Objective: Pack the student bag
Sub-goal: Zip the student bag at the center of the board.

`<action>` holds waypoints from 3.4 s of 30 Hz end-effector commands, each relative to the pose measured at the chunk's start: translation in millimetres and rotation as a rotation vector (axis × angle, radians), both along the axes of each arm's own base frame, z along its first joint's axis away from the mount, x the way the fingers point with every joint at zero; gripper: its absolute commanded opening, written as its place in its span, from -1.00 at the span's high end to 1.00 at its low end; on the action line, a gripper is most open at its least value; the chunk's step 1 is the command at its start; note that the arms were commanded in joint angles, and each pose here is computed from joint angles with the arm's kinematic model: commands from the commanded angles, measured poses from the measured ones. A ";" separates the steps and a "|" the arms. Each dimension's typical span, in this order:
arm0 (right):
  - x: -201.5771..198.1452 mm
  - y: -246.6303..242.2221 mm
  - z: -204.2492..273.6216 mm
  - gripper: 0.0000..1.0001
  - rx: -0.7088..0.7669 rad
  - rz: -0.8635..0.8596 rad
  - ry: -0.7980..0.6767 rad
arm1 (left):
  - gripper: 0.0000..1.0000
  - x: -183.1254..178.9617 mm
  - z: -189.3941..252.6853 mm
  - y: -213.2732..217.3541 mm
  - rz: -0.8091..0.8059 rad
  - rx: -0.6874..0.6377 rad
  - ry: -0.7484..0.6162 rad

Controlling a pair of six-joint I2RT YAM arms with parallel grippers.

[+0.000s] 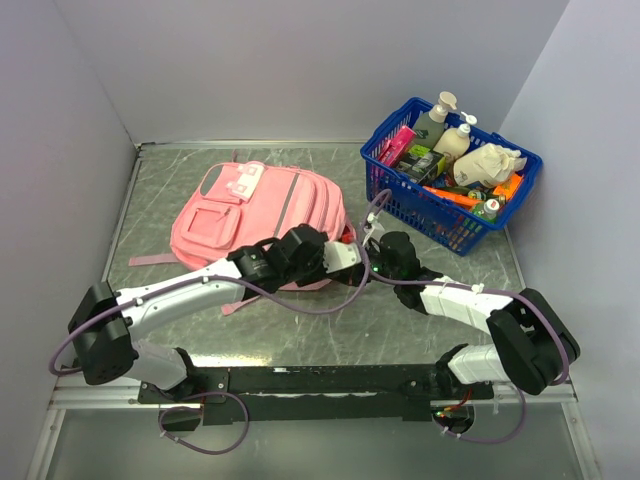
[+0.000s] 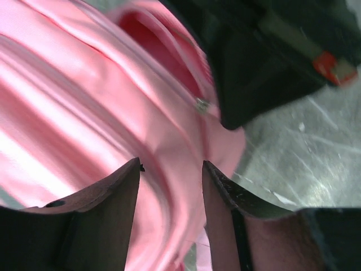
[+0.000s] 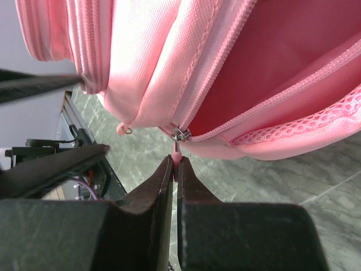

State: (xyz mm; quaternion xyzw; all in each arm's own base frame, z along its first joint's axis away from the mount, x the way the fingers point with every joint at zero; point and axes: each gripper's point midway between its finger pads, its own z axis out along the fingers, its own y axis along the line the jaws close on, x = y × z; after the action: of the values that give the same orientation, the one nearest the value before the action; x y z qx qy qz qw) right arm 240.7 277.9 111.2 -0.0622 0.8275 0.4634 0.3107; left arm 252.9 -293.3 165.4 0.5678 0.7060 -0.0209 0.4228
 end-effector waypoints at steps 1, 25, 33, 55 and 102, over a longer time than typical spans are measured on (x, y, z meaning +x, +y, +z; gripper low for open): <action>-1.3 11.7 21.9 1.00 0.067 0.050 -0.068 | -0.06 23.7 46.6 -11.8 0.080 -0.101 -0.084; 1.3 12.7 24.5 1.00 0.070 0.046 -0.073 | 0.55 38.8 -19.5 46.5 0.190 0.107 -0.132; 4.8 13.6 20.3 1.00 0.050 0.041 -0.050 | 0.98 22.9 -11.7 37.2 0.110 0.040 -0.052; 61.4 -44.0 44.2 1.00 0.012 -0.096 -0.064 | 0.78 -22.9 -36.2 66.3 -0.042 0.143 0.047; 15.9 -9.8 36.8 1.00 0.078 -0.013 -0.042 | 0.46 12.3 -13.8 46.6 0.147 0.146 -0.192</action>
State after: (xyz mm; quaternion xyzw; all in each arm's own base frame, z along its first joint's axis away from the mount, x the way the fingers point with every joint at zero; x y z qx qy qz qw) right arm 260.4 254.9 133.5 -0.0368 0.8237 0.4636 0.3246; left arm 247.2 -252.6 117.3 0.5760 0.7130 0.0848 0.3908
